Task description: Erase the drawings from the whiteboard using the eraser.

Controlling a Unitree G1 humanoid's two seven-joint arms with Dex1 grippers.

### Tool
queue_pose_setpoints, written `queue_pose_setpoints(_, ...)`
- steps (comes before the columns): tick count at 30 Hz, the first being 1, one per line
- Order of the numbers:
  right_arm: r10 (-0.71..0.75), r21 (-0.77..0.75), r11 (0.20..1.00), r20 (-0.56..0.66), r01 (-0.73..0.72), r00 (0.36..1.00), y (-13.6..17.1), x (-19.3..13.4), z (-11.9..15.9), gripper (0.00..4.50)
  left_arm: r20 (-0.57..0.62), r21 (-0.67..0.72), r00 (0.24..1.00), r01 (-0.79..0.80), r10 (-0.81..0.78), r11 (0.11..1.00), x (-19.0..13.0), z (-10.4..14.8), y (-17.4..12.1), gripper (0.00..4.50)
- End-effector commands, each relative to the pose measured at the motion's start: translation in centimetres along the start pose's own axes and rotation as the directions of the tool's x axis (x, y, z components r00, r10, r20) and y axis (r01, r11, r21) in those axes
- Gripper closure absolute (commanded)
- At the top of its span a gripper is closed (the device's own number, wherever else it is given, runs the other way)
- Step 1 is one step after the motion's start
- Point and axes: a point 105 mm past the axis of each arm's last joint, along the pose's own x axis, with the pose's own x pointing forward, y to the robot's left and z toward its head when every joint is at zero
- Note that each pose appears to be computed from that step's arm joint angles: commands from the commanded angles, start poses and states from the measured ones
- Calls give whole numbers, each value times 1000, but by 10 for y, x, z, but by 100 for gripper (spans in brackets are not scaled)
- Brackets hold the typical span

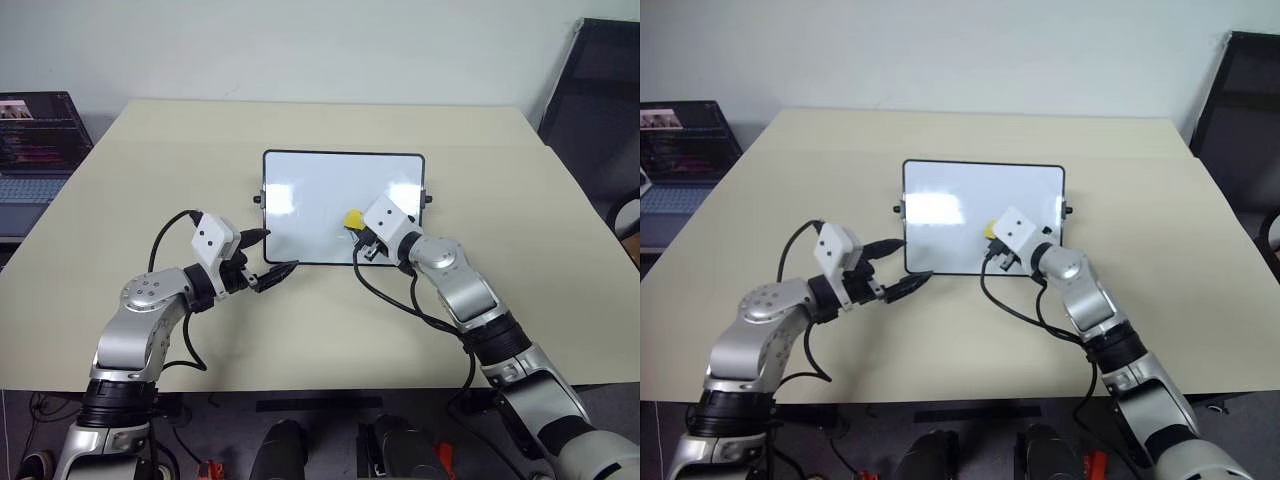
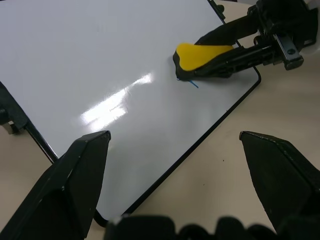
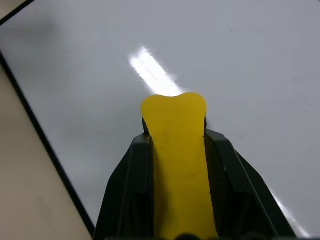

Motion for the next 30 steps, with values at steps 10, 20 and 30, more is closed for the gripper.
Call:
queue_pose_setpoints(10,-149,-94,984,26,151,988,-32,5,16,349,38,53,999,20,-22,998,3,16,-3,0)
queue_pose_setpoints(20,107,-138,983,-122,-123,987,11,-7,-24,349,43,49,999,25,-27,999,5,18,-6,0)
queue_pose_setpoints(30,-83,-233,970,-76,63,994,-25,-3,-16,349,39,47,999,31,-33,998,4,13,-3,0)
